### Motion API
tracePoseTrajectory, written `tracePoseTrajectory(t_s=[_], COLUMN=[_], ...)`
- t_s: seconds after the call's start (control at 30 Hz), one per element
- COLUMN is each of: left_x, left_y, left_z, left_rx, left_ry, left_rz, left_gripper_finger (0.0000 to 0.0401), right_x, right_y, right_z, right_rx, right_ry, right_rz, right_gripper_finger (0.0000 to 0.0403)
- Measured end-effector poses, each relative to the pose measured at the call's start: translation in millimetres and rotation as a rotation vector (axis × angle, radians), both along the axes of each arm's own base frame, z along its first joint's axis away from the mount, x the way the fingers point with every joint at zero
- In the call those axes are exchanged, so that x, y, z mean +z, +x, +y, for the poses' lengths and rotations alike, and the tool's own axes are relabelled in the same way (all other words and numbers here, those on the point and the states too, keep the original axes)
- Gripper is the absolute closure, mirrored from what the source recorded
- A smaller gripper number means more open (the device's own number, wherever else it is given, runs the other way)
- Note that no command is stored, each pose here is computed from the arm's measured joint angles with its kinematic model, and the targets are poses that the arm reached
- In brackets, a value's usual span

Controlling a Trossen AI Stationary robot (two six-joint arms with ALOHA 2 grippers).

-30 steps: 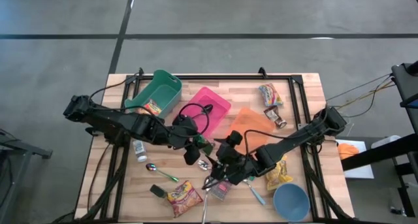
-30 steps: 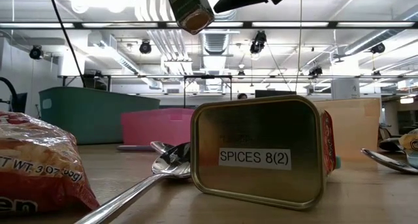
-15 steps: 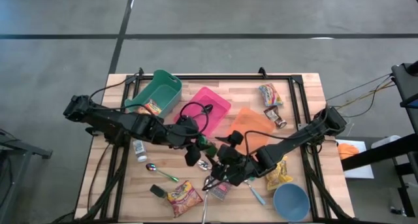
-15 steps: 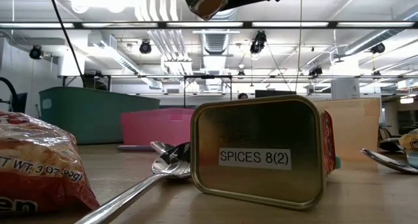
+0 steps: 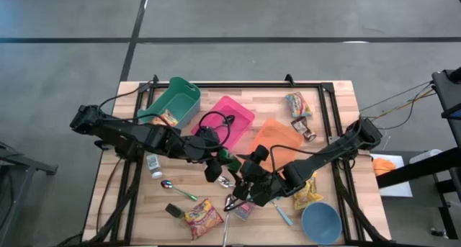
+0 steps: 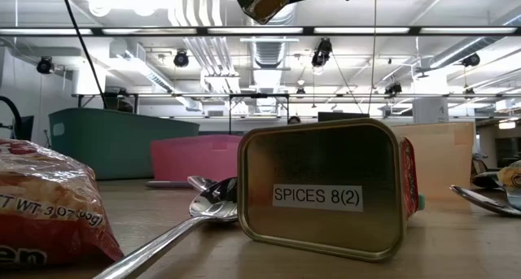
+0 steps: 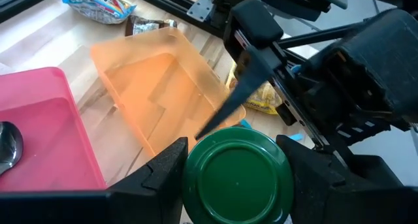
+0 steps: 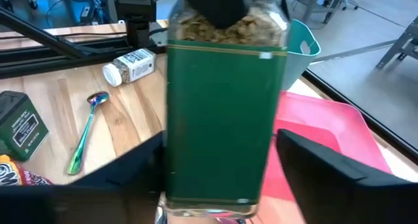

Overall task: Pick & Place Food Item
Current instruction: Put the green seasoning bottle into the orange bin

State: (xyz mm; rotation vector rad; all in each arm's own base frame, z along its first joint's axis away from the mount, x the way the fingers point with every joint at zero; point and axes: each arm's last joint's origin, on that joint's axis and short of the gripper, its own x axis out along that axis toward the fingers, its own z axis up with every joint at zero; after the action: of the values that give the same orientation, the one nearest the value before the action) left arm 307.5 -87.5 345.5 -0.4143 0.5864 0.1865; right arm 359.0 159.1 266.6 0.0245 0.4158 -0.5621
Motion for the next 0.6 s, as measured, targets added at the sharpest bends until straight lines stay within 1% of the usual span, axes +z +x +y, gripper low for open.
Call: tracePoseTrajectory(t_s=[0.1,0.3,0.37,0.5,0.6], left_x=[0.1,0.3,0.4,1.3,2.2], left_y=[0.0,0.1,0.1,0.5,-0.4], left_z=[0.0,-0.4,-0.5,-1.7,-2.5], left_rx=[0.0,-0.003,-0.007,-0.033,-0.052], left_ry=[0.002,-0.002,-0.005,-0.001,0.018], left_rz=[-0.001,-0.002,-0.003,-0.009,-0.011], left_gripper_finger=[0.0212,0.021,0.0181,0.0103,0.0064], right_x=[0.3,0.4,0.2,-0.4,0.2], right_y=[0.2,0.3,0.1,0.0,0.6], right_z=[0.1,0.1,0.1,0.0,-0.2], right_rx=[-0.001,-0.002,0.0,0.002,-0.001], right_ry=[0.005,0.005,-0.001,-0.007,-0.004], right_rz=[-0.006,-0.008,-0.002,0.005,-0.004], right_gripper_finger=[0.0212,0.0214,0.0214,0.0214,0.0214])
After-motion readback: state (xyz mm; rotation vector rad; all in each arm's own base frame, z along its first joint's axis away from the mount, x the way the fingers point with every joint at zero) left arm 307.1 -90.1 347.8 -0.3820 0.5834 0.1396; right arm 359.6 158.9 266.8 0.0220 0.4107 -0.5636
